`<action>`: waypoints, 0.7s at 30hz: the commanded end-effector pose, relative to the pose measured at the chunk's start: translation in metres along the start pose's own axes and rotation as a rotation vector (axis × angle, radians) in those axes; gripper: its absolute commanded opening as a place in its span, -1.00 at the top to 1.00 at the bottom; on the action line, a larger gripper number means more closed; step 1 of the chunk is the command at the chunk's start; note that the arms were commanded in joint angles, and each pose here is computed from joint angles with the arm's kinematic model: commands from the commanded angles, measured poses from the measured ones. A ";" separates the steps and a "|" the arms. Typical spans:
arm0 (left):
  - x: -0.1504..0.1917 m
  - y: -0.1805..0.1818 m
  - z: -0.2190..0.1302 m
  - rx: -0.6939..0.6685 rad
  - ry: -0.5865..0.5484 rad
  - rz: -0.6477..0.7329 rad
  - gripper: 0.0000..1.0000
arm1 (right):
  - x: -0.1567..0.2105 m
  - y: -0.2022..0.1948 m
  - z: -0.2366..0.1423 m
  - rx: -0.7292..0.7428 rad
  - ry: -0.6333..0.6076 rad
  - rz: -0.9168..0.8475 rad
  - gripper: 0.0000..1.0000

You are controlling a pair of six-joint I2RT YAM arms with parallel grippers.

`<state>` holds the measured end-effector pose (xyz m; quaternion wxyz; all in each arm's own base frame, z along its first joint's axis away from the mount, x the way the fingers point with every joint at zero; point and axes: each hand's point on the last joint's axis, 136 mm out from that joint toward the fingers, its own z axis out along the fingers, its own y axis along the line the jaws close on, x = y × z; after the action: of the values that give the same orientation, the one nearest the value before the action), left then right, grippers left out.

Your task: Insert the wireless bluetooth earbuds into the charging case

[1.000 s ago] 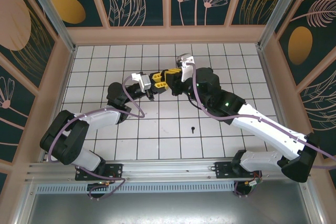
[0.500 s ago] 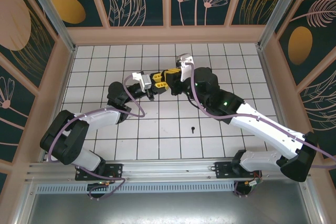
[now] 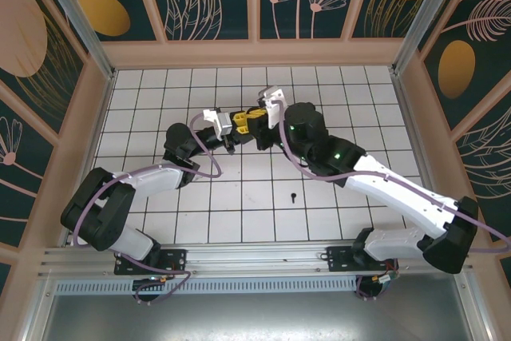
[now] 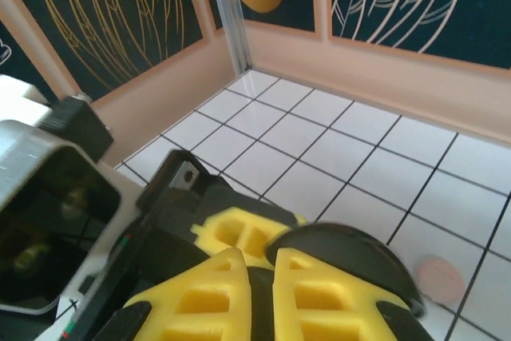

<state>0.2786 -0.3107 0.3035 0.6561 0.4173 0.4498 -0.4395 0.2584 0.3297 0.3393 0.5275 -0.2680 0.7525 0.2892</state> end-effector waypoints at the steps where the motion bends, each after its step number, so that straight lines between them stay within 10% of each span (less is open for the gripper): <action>1: -0.038 -0.007 0.005 0.043 -0.098 0.079 1.00 | 0.031 0.005 0.011 -0.024 0.133 -0.065 0.80; 21: -0.027 -0.006 0.005 0.030 -0.074 0.090 1.00 | -0.061 0.006 -0.047 -0.030 -0.164 0.105 0.80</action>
<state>0.2772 -0.3118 0.3100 0.6623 0.4197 0.4388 -0.4388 0.2524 0.3197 0.3635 0.5348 -0.2425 0.7488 0.3075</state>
